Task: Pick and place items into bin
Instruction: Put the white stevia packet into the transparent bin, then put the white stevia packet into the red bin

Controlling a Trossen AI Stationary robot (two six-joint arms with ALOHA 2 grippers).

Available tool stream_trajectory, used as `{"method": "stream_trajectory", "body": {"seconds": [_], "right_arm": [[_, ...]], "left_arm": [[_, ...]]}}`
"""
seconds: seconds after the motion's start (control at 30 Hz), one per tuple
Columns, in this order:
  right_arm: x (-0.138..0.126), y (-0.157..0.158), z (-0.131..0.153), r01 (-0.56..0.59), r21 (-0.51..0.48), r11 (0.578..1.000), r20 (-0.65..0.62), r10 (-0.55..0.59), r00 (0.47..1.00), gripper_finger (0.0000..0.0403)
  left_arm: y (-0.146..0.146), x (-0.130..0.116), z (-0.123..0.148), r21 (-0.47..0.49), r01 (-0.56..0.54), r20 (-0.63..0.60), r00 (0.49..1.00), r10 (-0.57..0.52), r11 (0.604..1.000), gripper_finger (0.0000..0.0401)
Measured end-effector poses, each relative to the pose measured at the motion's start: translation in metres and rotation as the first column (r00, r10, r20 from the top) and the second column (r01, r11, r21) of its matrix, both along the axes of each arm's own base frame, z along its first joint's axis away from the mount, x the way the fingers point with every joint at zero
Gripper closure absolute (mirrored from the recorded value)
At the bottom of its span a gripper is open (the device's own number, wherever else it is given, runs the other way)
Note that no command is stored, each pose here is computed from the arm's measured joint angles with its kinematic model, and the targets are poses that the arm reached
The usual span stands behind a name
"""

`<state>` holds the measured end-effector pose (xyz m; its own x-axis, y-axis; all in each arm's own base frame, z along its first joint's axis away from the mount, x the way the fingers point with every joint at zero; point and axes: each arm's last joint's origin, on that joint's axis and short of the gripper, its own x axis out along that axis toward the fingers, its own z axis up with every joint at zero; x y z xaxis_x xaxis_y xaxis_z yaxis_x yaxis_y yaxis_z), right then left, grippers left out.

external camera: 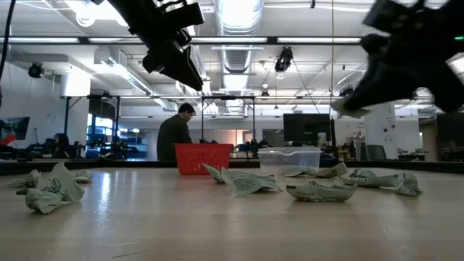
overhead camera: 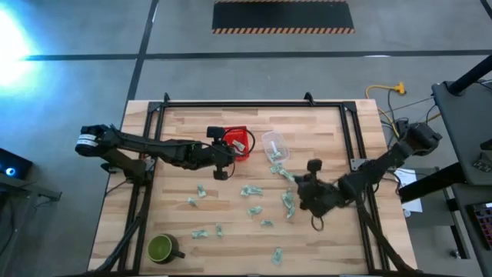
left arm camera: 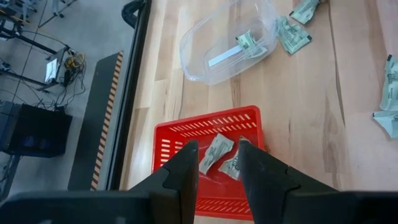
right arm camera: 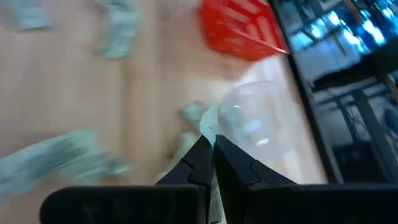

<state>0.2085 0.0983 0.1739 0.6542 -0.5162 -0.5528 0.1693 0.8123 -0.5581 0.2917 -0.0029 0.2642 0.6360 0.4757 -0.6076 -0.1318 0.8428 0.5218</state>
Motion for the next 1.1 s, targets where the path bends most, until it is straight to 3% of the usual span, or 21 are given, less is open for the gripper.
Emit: {"method": "stream_trajectory", "body": {"seconds": [0.17, 0.4, 0.6, 0.73, 0.87, 1.1], "right_arm": [[0.016, -0.04, 0.015, 0.089, 0.048, 0.995, 0.008, -0.089, 0.996, 0.0394], [0.037, -0.098, 0.029, 0.015, 0.234, 0.972, 0.054, -0.028, 0.998, 0.0394], [0.04, -0.138, 0.023, 0.019, 0.352, 0.936, 0.051, -0.039, 0.998, 0.0394], [0.047, -0.152, 0.012, 0.007, 0.407, 0.913, 0.052, -0.031, 0.998, 0.0394], [0.054, -0.156, 0.003, -0.003, 0.391, 0.92, 0.046, -0.016, 0.999, 0.0386], [0.058, -0.16, 0.002, 0.003, 0.383, 0.924, 0.042, -0.021, 0.999, 0.0317]], "left_arm": [[0.0, 0.0, 0.0, 0.0, 0.0, 0.0, 1.0, 0.0, 1.0, 0.0304], [0.0, 0.0, 0.0, 0.0, 0.0, 0.0, 1.0, 0.0, 1.0, 0.0304], [0.0, 0.0, -0.001, -0.001, -0.001, -0.001, 1.0, 0.001, 1.0, 0.0304], [0.0, 0.0, -0.001, -0.001, -0.001, -0.001, 1.0, 0.001, 1.0, 0.0304], [0.0, 0.0, -0.001, -0.001, 0.0, -0.005, 1.0, 0.0, 1.0, 0.0304], [0.0, -0.007, -0.006, -0.015, -0.019, -0.088, 0.996, 0.018, 1.0, 0.0304]]}}
